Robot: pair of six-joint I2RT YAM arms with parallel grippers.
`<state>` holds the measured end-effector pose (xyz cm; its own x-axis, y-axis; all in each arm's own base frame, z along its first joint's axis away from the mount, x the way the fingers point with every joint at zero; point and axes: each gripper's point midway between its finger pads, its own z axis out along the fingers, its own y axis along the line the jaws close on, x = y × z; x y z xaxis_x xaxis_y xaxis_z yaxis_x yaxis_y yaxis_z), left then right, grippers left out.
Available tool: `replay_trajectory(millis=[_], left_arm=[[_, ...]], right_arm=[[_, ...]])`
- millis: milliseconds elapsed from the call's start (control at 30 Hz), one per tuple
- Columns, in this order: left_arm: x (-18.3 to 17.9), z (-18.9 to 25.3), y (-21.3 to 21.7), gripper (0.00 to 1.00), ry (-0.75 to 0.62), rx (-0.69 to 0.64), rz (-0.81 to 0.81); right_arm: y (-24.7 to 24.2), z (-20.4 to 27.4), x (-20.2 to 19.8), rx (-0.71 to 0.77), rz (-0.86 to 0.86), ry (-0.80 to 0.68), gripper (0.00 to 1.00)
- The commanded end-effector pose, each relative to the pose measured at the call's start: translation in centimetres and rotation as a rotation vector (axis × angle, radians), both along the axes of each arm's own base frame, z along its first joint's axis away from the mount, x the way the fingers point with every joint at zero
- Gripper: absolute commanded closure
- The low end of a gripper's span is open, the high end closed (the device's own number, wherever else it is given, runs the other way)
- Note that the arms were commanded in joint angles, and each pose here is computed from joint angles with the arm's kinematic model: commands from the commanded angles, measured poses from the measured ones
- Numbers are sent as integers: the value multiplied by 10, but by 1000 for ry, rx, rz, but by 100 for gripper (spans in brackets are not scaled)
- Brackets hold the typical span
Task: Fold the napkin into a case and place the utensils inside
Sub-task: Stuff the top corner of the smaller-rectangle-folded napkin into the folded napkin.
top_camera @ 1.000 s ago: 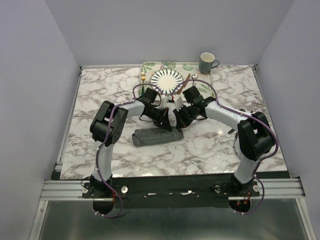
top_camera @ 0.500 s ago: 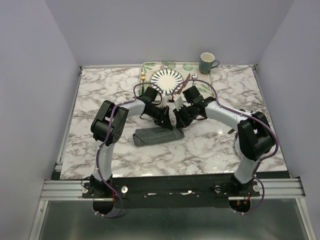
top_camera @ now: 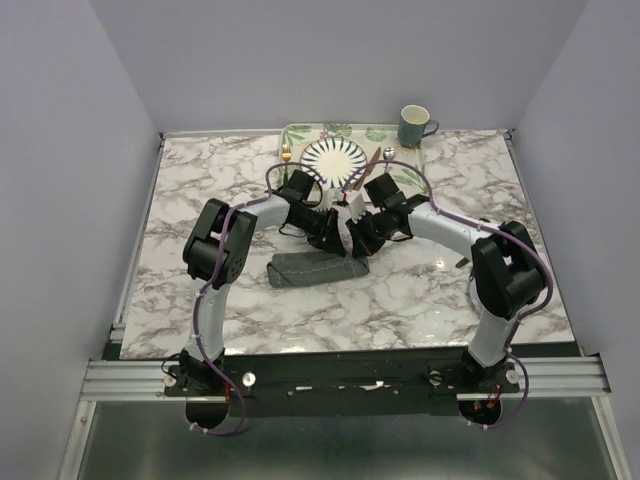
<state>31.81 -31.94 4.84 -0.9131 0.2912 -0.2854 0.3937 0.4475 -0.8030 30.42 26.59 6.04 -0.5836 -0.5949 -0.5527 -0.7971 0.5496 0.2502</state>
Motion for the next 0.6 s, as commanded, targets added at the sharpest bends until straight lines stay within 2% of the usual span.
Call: replay_trajectory(millis=[0, 33, 167, 367, 567], left_arm=[[7, 19, 33, 69, -57, -2, 2], [9, 23, 39, 62, -75, -3, -1], [11, 34, 62, 50, -151, 15, -37], [-11, 33, 77, 45, -211, 42, -139], [-7, 27, 67, 43, -264, 40, -154]], right_arm=[[-7, -24, -4, -53, -6, 31, 99], [-7, -27, -5, -58, -3, 37, 99], [-7, -28, -6, -53, 2, 43, 99], [-4, -23, -5, -37, 1, 42, 99], [-2, -17, -6, -24, 3, 35, 99]])
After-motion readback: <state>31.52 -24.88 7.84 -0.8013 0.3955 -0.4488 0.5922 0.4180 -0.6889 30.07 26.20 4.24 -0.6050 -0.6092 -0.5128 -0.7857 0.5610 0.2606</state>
